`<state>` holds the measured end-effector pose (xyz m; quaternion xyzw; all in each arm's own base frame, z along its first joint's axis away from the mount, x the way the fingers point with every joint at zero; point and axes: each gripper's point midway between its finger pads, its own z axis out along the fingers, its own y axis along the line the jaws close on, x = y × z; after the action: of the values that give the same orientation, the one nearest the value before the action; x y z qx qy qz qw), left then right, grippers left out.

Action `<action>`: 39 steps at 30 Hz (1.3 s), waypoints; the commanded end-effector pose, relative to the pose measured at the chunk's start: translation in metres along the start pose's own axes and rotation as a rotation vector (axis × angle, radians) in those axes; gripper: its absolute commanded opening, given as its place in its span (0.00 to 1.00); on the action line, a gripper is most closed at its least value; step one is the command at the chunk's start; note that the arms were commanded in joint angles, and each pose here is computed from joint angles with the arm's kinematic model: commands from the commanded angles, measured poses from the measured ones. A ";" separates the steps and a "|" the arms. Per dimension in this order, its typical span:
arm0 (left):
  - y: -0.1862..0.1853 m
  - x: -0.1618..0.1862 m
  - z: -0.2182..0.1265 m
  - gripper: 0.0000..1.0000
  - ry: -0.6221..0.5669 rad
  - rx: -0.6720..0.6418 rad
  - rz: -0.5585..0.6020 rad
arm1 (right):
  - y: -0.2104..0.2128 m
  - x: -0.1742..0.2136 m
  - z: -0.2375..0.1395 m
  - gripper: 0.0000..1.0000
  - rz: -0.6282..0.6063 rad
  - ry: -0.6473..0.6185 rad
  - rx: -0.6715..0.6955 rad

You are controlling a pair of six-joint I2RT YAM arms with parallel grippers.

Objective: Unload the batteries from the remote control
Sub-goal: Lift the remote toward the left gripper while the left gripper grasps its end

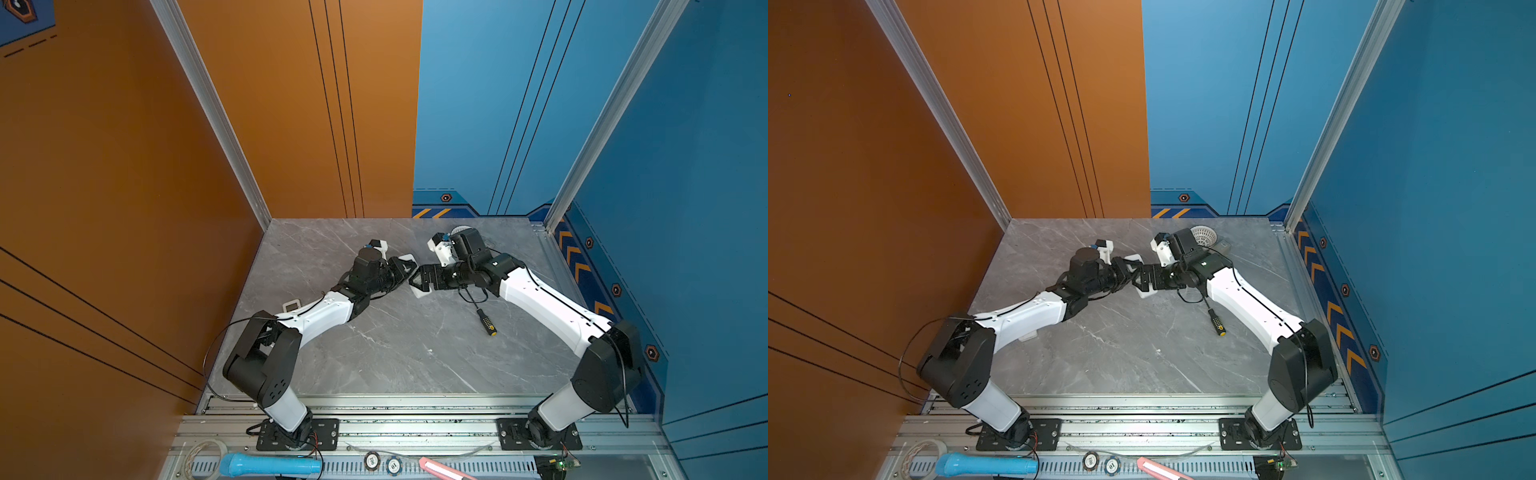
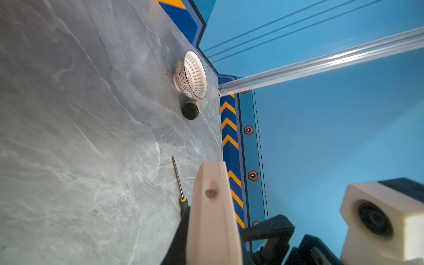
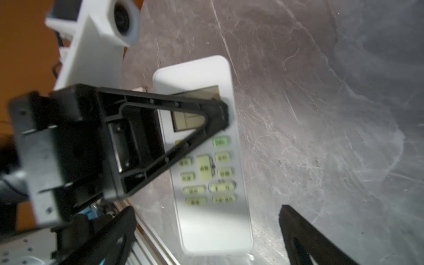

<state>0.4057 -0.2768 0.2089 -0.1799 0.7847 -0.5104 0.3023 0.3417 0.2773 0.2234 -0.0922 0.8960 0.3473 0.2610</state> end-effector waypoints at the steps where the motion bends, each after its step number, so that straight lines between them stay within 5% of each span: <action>1: -0.029 -0.039 -0.027 0.08 -0.143 0.085 -0.043 | 0.016 -0.053 -0.033 1.00 0.283 -0.306 -0.194; 4: -0.046 -0.057 -0.037 0.08 -0.183 0.159 -0.080 | 0.030 -0.071 -0.047 1.00 0.382 -0.418 -0.364; 11: -0.076 -0.067 -0.041 0.07 -0.201 0.271 -0.121 | 0.071 -0.084 -0.029 0.96 0.414 -0.420 -0.623; 33: -0.069 -0.066 -0.055 0.09 -0.290 0.300 -0.159 | 0.096 -0.085 -0.002 0.59 0.476 -0.408 -0.758; 39: -0.066 -0.065 -0.058 0.12 -0.305 0.299 -0.165 | 0.101 -0.090 -0.011 0.36 0.454 -0.427 -0.760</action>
<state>0.4171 -0.2314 0.3063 -0.2643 0.6328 -0.6189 0.3830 0.3880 0.3459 0.3037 0.1155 0.6575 0.6904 0.2788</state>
